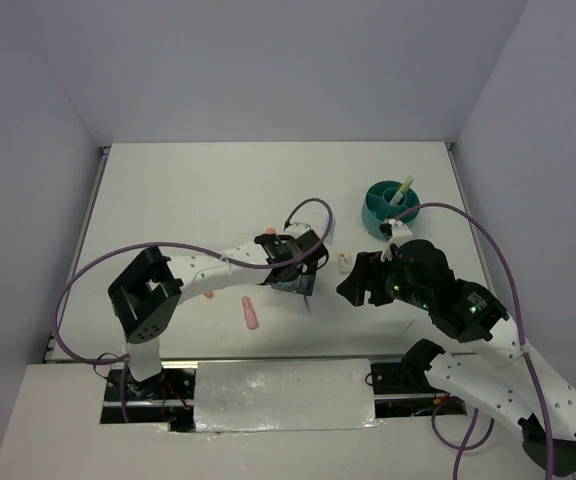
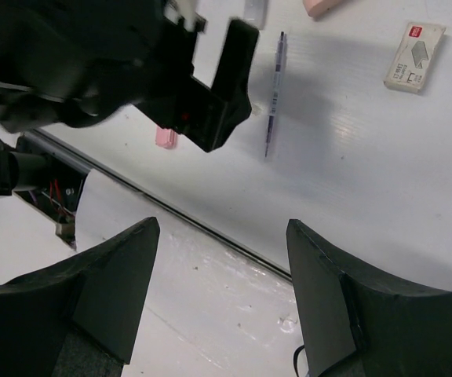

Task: Sort the stationery into containers
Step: Pick up the pen cap from the center of the board.

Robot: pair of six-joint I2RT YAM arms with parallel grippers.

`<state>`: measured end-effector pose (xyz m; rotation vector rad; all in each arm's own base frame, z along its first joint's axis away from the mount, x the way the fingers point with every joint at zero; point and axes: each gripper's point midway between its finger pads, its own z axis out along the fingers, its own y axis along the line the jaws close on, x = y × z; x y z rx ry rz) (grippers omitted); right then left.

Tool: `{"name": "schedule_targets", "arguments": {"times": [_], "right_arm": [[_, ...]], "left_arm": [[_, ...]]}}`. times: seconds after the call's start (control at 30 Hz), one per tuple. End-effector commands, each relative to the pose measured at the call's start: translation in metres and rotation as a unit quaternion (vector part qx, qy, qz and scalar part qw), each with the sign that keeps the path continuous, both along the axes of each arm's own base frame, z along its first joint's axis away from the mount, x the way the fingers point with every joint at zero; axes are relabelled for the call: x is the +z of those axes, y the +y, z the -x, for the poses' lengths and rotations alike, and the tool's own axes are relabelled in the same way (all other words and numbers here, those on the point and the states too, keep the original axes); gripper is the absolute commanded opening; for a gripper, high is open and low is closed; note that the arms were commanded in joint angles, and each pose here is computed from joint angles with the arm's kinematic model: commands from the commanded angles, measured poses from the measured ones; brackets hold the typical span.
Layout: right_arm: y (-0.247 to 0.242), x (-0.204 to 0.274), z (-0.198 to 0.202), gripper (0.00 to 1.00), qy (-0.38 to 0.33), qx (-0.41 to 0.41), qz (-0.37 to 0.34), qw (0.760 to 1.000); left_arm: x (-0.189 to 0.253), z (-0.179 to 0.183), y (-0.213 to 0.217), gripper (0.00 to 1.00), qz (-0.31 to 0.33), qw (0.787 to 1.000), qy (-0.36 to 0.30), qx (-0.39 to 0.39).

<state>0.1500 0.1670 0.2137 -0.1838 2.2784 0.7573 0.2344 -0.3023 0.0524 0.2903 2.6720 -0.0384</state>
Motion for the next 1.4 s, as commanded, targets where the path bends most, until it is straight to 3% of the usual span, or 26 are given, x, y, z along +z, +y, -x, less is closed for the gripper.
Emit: {"name": "schedule_targets", "arguments": {"times": [0.0, 0.1, 0.23, 0.27, 0.43, 0.53, 0.87, 1.37], "right_arm": [[0.005, 0.028, -0.01, 0.74, -0.043, -0.004, -0.023, 0.999], [0.004, 0.029, -0.012, 0.74, -0.044, -0.012, -0.022, 0.999], [-0.002, 0.027, -0.018, 0.74, -0.043, -0.035, -0.012, 0.998], [-0.002, 0.027, -0.018, 0.74, -0.043, -0.034, -0.012, 0.998], [-0.003, 0.027, -0.013, 0.74, -0.046, -0.029, -0.018, 0.998], [-0.004, 0.026, -0.011, 0.74, -0.047, -0.026, -0.017, 0.998], [-0.007, 0.029, 0.001, 0.74, -0.051, -0.005, -0.02, 0.998], [-0.008, 0.031, 0.007, 0.74, -0.057, 0.014, -0.018, 0.998]], "left_arm": [[0.056, -0.014, -0.001, 0.99, 0.048, 0.992, -0.041, 0.105], [0.052, -0.001, 0.011, 0.99, 0.031, 0.971, 0.003, 0.235], [0.052, 0.016, 0.008, 0.99, 0.04, 0.927, 0.031, 0.373], [0.053, 0.015, 0.004, 0.98, 0.06, 0.907, 0.032, 0.417], [0.046, 0.011, -0.002, 0.89, 0.102, 0.853, 0.035, 0.511], [0.04, 0.002, -0.007, 0.84, 0.112, 0.833, 0.042, 0.539], [0.013, -0.008, -0.006, 0.8, 0.095, 0.811, 0.044, 0.576], [-0.022, -0.001, -0.014, 0.73, 0.101, 0.802, 0.076, 0.583]]}}
